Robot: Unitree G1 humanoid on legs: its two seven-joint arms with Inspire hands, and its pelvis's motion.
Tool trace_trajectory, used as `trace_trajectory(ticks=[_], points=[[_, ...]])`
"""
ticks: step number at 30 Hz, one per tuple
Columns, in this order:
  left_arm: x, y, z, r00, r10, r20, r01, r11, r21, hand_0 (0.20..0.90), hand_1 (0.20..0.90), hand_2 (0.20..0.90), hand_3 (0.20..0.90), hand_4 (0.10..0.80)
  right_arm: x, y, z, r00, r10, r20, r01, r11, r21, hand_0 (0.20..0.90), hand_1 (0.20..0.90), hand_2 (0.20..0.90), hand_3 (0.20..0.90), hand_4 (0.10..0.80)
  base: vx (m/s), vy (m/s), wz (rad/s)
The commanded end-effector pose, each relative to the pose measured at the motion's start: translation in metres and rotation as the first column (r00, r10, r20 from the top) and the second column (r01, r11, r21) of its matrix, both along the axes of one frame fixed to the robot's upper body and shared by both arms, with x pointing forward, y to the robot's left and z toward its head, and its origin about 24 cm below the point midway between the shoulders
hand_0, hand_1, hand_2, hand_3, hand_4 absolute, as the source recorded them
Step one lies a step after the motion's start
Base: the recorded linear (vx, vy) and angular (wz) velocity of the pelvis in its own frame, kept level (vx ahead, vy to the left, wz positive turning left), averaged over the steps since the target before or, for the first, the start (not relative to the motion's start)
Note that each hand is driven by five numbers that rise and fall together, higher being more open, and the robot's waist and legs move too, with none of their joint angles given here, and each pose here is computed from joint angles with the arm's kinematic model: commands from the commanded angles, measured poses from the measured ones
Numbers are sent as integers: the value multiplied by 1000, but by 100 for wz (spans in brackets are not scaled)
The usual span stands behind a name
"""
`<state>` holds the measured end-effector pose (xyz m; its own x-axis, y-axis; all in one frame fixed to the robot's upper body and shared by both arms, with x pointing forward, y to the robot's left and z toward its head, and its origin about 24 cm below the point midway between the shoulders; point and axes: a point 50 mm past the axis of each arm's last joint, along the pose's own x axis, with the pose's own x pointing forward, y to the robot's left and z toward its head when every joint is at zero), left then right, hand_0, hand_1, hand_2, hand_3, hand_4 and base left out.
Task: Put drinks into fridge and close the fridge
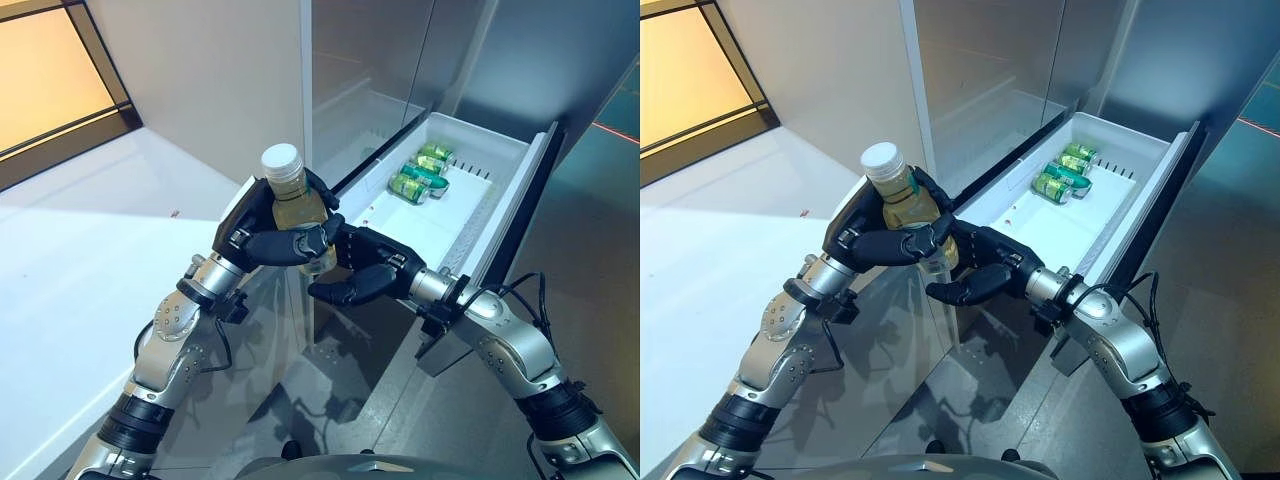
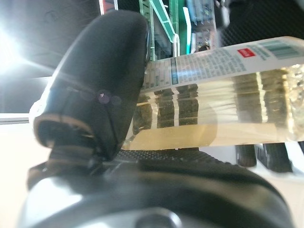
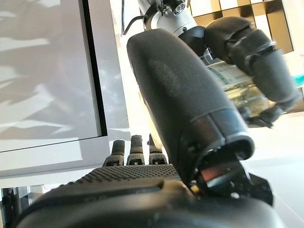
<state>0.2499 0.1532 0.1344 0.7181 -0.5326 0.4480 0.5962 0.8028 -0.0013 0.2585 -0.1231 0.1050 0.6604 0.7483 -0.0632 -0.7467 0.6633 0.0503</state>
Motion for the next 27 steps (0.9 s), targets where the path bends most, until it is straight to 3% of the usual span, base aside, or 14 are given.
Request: trace_trajectory(ticks=[1, 15, 27], points=[[-7, -21, 83, 916, -99, 389, 169, 974, -149, 300, 300, 300, 200, 100, -1, 28, 64, 960, 105, 259, -156, 971, 183, 900, 900, 900, 900, 800, 0, 0, 0], [-6, -29, 84, 892, -68, 447, 76, 997, -2, 300, 300, 300, 200, 100, -6, 39, 57, 957, 239, 161, -265, 950, 165, 900, 900, 900, 900, 800, 0, 0, 0], [0, -33, 74, 912, -109, 395, 78, 993, 94, 300, 300, 300, 200, 100, -4, 32, 62, 948, 259, 187, -276, 958, 73, 900, 900, 900, 900, 800, 0, -1, -1]])
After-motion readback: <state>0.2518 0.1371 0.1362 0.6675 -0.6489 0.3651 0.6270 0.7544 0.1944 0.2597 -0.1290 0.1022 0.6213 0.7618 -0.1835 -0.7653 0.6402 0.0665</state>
